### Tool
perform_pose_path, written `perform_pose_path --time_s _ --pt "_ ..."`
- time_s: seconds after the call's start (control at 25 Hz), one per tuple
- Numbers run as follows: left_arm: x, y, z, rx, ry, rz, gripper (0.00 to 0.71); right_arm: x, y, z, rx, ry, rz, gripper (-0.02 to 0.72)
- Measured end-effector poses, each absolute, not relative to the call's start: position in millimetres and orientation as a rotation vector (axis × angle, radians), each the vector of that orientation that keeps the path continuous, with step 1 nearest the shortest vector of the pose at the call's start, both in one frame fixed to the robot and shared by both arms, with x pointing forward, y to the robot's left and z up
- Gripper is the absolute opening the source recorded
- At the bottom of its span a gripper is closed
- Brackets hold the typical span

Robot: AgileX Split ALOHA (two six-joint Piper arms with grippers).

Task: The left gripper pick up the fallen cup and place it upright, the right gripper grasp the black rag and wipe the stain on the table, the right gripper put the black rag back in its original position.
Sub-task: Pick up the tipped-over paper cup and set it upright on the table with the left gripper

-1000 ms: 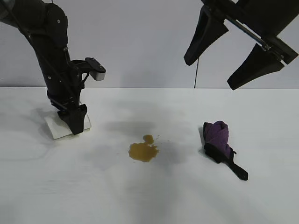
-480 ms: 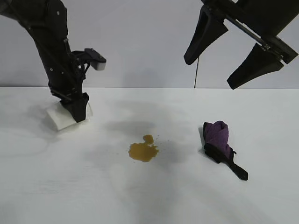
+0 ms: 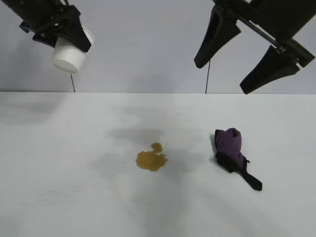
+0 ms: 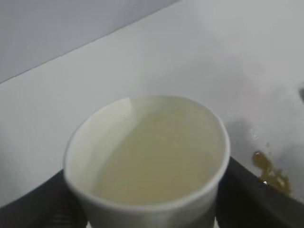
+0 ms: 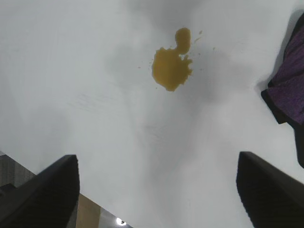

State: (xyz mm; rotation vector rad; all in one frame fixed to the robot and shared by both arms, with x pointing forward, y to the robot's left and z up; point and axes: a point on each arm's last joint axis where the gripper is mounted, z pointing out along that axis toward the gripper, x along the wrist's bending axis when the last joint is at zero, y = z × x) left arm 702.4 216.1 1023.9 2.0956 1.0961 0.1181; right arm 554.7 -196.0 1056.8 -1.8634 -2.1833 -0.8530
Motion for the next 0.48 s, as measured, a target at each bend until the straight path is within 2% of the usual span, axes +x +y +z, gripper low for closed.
perform_pose_path --time_s 0.2,0.48 --pt "692 210 1001 2.074 0.844 0.083 0.465 556 -196 1057 -1.871 -2.185 -0.867 0.622" --pt "680 204 979 2.091 0.549 0.151 0.465 556 -196 1057 -1.875 -2.182 -0.876 0.622"
